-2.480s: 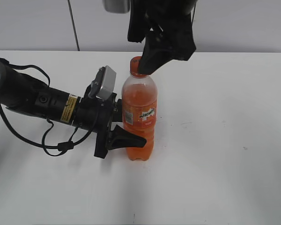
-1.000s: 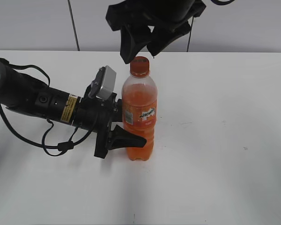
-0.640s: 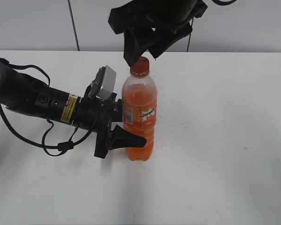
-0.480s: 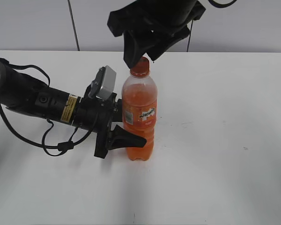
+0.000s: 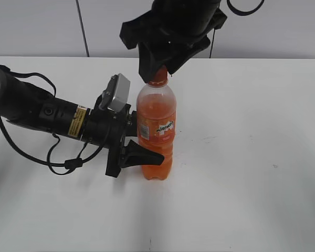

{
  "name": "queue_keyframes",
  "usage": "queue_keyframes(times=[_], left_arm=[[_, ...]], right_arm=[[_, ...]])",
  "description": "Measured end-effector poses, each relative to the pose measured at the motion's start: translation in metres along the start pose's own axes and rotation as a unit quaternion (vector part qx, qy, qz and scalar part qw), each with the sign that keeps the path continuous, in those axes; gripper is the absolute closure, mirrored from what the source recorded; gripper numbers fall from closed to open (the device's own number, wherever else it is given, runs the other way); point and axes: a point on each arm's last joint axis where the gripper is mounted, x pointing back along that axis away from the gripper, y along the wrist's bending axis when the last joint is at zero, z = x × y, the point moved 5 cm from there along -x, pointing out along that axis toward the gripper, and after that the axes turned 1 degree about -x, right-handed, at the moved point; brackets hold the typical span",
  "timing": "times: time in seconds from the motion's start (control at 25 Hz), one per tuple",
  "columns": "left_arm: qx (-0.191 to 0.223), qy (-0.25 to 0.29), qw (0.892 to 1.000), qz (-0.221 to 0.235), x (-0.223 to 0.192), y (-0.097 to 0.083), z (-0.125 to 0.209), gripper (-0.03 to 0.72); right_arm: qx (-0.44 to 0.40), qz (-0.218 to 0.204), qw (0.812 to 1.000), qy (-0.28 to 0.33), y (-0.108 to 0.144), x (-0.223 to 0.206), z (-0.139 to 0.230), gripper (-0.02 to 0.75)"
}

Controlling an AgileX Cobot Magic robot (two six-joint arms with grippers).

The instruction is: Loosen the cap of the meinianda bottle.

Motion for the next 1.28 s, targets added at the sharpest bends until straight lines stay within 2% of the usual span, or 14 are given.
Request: queue_keyframes(times=[0.12,0.24,0.4,0.52,0.6,0.68,0.8,0.92,1.04,1.16,1.28], left_arm=[[0.0,0.0,1.0,0.0,0.0,0.0,0.0,0.281],[0.0,0.0,1.0,0.0,0.0,0.0001,0.0001,0.281],[0.0,0.0,1.0,-0.001,0.0,0.0002,0.0,0.281],[0.0,0.0,1.0,-0.001,0.0,0.0002,0.0,0.281],[0.0,0.0,1.0,0.0,0.0,0.0001,0.0001,0.281],[0.0,0.0,1.0,0.001,0.0,-0.0002,0.0001,0.281],[-0.002,0.002,1.0,0.002,0.0,-0.0005,0.0006,0.281],[-0.003,0.003,1.0,0.002,0.0,-0.0004,0.0007,0.281],[-0.003,0.004,1.0,0.002,0.0,-0.0004,0.0008,0.281],[-0.003,0.004,1.0,0.002,0.0,-0.0004,0.0009,0.281],[-0.002,0.004,1.0,0.002,0.0,-0.0004,0.0009,0.281]], right_arm=[[0.0,0.0,1.0,0.001,0.0,0.0,0.0002,0.385],[0.0,-0.001,1.0,0.001,0.0002,0.0003,0.0001,0.461],[0.005,-0.001,1.0,0.0,0.0003,0.0004,0.0,0.465],[0.05,-0.001,0.999,0.0,0.0004,0.0004,0.0,0.465],[0.116,-0.002,0.993,0.0,0.0006,0.0006,0.0,0.465],[0.195,-0.002,0.981,0.001,0.0007,0.0007,0.0001,0.465],[0.326,0.0,0.945,0.001,0.0,0.0008,0.0001,0.465],[0.448,0.007,0.894,0.005,-0.0022,0.0008,0.0001,0.465],[0.524,0.011,0.852,0.009,-0.0026,0.001,0.0003,0.465],[0.561,0.013,0.828,0.009,-0.003,0.001,-0.0001,0.465],[0.572,0.013,0.82,0.009,-0.0028,0.0009,-0.0002,0.465]])
